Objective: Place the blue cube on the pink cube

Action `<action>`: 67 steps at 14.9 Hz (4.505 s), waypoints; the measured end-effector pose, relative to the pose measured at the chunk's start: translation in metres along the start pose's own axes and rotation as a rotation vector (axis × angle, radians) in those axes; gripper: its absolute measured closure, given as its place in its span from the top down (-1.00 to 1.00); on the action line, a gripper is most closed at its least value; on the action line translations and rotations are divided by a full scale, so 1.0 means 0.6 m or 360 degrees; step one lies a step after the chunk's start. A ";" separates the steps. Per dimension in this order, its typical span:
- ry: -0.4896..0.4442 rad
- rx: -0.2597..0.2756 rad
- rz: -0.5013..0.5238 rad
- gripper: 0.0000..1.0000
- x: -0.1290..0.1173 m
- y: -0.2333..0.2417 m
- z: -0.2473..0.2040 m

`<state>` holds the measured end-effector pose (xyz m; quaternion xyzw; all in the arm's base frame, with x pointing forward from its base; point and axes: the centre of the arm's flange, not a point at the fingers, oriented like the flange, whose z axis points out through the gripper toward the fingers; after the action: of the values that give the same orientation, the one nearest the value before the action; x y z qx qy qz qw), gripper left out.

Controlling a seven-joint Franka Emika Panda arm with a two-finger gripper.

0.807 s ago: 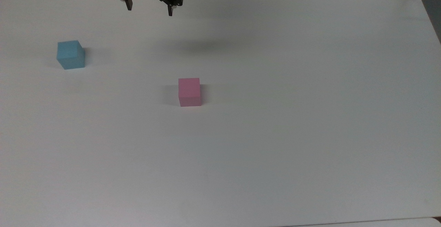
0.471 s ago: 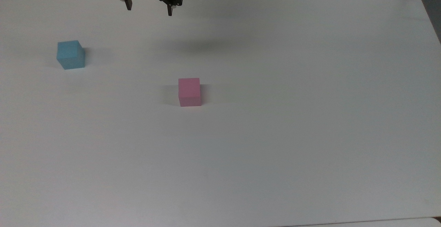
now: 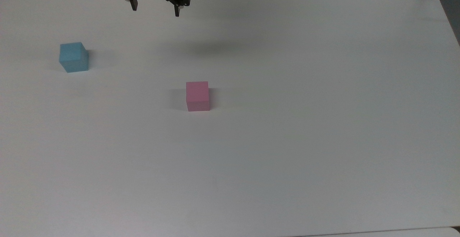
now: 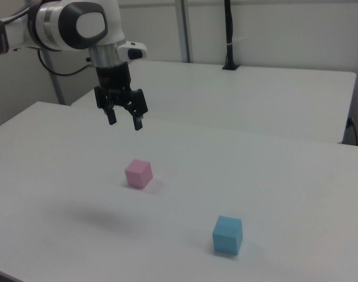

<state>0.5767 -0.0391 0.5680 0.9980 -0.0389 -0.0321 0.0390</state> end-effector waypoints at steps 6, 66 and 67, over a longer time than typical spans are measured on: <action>-0.0047 -0.0001 -0.0129 1.00 -0.001 0.077 0.025; -0.0009 -0.0007 -0.0322 0.14 0.115 -0.154 0.244; -0.0010 -0.0011 -0.0322 0.15 0.115 -0.157 0.246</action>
<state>0.6425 0.0376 0.4095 0.9965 0.0622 -0.0393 0.0391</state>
